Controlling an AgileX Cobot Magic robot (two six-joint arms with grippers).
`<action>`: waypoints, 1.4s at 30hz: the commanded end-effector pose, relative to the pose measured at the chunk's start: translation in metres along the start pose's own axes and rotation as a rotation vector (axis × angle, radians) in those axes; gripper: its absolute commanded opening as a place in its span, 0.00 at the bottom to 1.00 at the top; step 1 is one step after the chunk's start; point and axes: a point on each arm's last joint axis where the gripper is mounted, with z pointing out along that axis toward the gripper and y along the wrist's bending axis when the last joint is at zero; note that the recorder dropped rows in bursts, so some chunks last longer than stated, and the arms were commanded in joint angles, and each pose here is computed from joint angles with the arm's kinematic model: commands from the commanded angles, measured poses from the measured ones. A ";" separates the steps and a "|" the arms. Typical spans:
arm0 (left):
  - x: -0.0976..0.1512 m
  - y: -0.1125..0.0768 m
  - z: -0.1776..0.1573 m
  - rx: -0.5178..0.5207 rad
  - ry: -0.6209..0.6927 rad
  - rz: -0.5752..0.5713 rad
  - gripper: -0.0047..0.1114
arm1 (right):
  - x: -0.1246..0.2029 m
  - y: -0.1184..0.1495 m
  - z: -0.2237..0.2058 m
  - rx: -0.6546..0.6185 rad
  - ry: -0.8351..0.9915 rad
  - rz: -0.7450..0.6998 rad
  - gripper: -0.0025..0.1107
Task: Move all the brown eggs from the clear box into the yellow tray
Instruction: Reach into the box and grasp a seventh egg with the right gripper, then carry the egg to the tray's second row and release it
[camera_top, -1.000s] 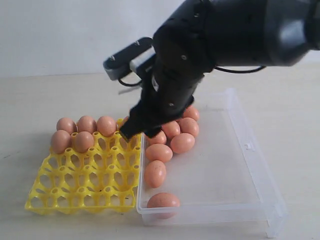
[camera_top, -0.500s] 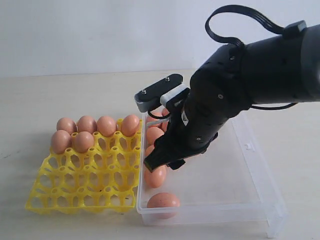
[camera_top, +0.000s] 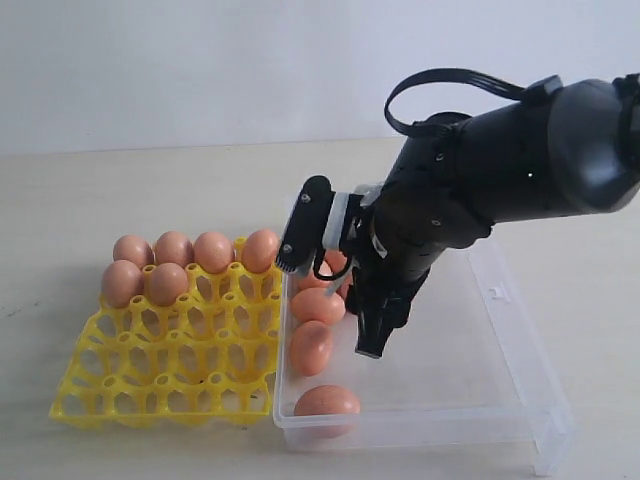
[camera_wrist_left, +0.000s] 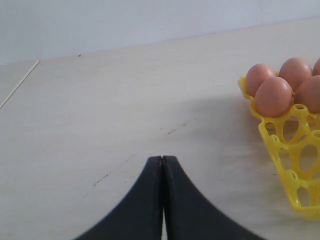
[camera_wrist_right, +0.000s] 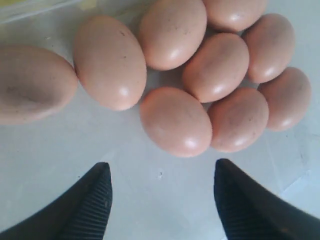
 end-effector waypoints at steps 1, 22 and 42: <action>-0.002 0.000 -0.001 0.005 -0.019 -0.005 0.04 | -0.002 0.000 0.012 0.002 -0.032 -0.073 0.53; -0.002 0.000 -0.001 0.005 -0.019 -0.005 0.04 | -0.014 -0.010 0.060 -0.010 0.085 -0.113 0.43; -0.002 0.000 -0.001 0.005 -0.019 -0.005 0.04 | -0.059 -0.013 -0.051 0.012 -0.871 0.532 0.02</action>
